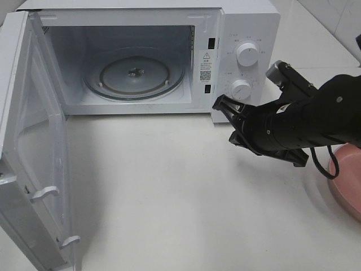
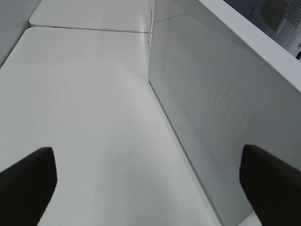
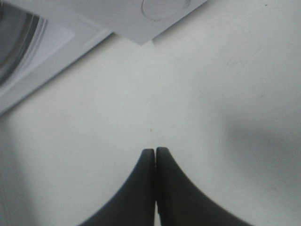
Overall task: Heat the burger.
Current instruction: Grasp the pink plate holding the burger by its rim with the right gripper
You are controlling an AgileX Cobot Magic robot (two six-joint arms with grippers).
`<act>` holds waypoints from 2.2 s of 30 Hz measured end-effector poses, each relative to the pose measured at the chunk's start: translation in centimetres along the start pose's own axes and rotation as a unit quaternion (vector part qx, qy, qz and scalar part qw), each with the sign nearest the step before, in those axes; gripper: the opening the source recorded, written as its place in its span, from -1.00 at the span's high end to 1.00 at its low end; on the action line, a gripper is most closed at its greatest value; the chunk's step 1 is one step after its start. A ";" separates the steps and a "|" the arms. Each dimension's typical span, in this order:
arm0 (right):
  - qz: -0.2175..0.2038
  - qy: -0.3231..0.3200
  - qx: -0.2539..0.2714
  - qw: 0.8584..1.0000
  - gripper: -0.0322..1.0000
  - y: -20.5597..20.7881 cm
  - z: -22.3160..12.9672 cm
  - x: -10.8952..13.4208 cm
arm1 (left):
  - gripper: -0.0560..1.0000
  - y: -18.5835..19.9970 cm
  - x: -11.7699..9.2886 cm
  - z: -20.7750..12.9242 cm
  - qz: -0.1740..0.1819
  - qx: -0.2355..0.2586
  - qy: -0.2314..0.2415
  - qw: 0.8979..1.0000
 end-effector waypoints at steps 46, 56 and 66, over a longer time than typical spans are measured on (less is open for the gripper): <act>-0.140 0.401 0.245 0.872 -0.94 8.9 0.9 -5.0 | -0.95 0.0 0.0 0.0 0.000 0.000 0.000 1.000; -0.177 0.346 0.229 0.892 -0.98 9.2 3.8 -7.8 | -0.95 0.0 0.0 0.0 0.000 0.000 0.000 1.000; -0.206 0.293 0.230 0.905 -0.95 8.7 5.2 -10.3 | -0.95 0.0 0.0 0.0 0.000 0.000 0.000 1.000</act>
Point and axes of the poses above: a point on each arm's last joint axis where the gripper is mounted, y pointing back along that axis away from the gripper, x along the wrist's bending axis when the last joint is at zero, z = x × y, the point moved 10 cm from there along -y, pointing out along that axis toward the gripper, and after that the axes turned 4 degrees about -y, right-handed, at the moved point
